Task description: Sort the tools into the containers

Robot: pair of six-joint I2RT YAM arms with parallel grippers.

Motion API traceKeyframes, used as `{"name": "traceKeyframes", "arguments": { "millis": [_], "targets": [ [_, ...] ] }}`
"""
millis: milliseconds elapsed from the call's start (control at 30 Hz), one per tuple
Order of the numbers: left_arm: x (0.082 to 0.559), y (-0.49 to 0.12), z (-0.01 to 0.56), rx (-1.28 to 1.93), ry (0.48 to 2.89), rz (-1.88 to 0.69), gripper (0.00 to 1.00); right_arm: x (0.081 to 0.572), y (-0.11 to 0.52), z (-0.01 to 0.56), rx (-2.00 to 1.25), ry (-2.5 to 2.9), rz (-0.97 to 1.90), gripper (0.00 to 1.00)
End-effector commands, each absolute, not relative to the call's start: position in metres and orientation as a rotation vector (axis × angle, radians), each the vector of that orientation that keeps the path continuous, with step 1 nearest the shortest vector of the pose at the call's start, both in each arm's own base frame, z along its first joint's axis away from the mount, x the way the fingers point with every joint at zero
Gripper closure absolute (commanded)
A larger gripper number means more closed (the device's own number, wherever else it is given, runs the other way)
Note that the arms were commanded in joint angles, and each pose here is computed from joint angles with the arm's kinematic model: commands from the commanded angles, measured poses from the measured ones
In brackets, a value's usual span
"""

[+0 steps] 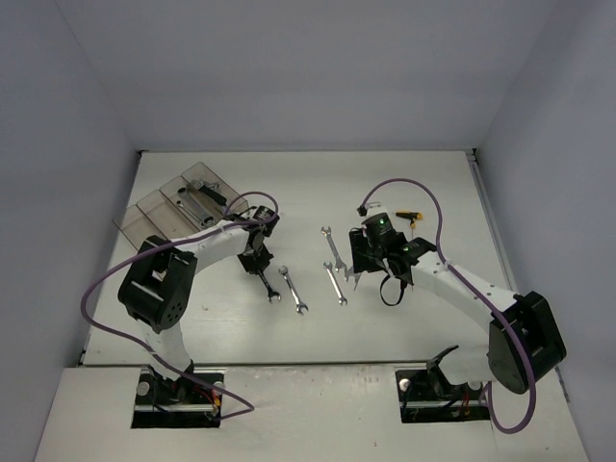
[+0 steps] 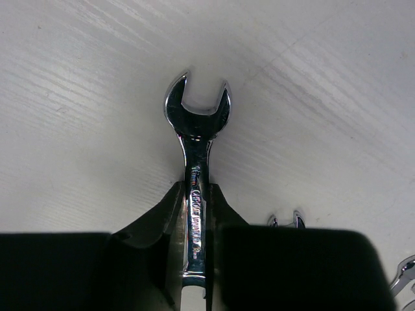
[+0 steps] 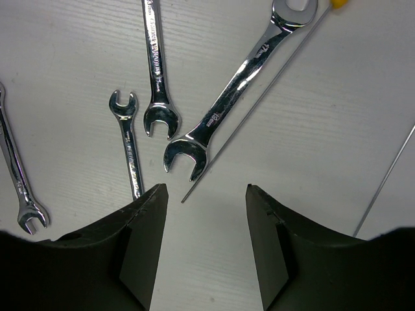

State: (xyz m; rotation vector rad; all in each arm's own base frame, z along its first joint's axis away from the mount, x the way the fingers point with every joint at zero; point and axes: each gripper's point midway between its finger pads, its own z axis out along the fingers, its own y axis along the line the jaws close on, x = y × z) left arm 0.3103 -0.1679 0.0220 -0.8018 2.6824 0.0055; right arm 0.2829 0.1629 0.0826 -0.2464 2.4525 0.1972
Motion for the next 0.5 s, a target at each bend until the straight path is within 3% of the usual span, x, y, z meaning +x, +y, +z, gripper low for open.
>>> {"name": "traceKeyframes", "arguments": {
  "millis": [0,467],
  "targets": [
    [0.309,-0.160,0.016,-0.779,2.688,0.013,1.00,0.289,0.162,0.093,-0.238,2.406,0.182,0.52],
    [0.301,-0.163,0.061,-0.610,2.669,-0.125,1.00,0.296,0.166,0.101,-0.232,2.388,0.188,0.52]
  ]
}}
